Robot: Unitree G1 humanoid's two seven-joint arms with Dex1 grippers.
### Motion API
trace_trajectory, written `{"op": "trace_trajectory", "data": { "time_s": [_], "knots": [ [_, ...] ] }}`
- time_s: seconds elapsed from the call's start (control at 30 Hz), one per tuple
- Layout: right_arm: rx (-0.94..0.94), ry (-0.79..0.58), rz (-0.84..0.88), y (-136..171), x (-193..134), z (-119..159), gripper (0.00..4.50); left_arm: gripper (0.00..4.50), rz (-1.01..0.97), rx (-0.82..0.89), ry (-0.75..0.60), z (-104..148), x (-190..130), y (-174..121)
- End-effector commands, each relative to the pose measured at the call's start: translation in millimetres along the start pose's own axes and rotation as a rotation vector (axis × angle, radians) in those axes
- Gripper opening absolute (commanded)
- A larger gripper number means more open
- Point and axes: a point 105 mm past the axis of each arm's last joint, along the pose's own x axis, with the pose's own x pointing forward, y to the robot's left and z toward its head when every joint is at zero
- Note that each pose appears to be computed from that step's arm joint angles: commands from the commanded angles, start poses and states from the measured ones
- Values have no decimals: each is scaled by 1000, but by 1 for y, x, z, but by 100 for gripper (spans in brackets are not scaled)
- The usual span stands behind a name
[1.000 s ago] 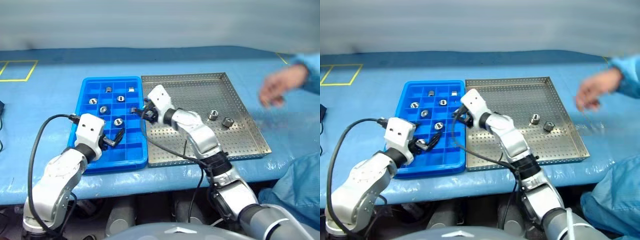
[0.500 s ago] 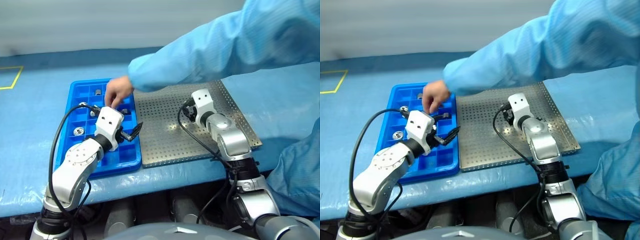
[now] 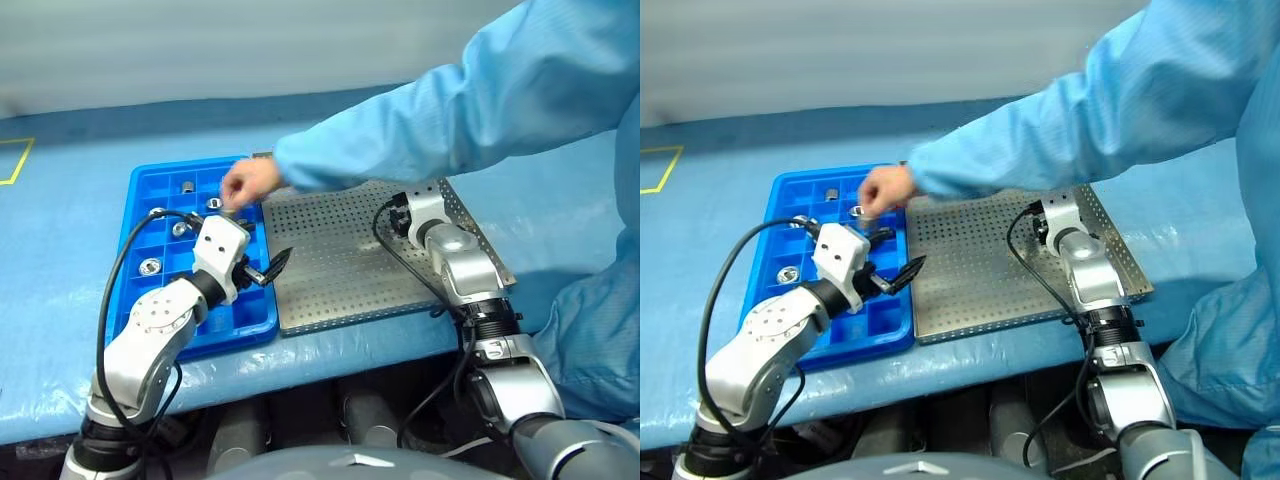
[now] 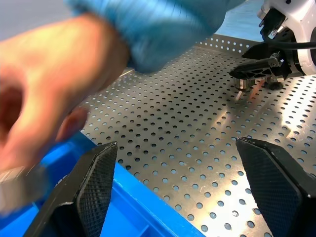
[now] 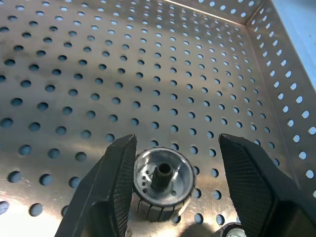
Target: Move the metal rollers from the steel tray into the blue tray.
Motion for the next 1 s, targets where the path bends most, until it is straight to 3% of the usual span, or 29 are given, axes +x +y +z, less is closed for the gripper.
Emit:
{"op": "trace_trajectory", "data": {
  "time_s": [0.03, 0.47, 0.63, 0.83, 1.0],
  "knots": [
    [-9, -29, -13, -6, 3, 12, 280, 420, 4, 26, -48, 12, -2, -1],
    [82, 40, -40, -5, 7, 2, 280, 420, 30, 32, -42, 12, -3, 3],
    [108, 18, -6, 5, 3, 6, 168, 420, 37, 31, -38, 11, -3, 5],
    [152, -36, 41, 15, -8, 19, 168, 420, 41, 31, -40, 11, -3, 6],
    [227, -167, 136, 31, -27, 51, 168, 420, 36, 40, -37, 13, -4, 9]
  ]
}}
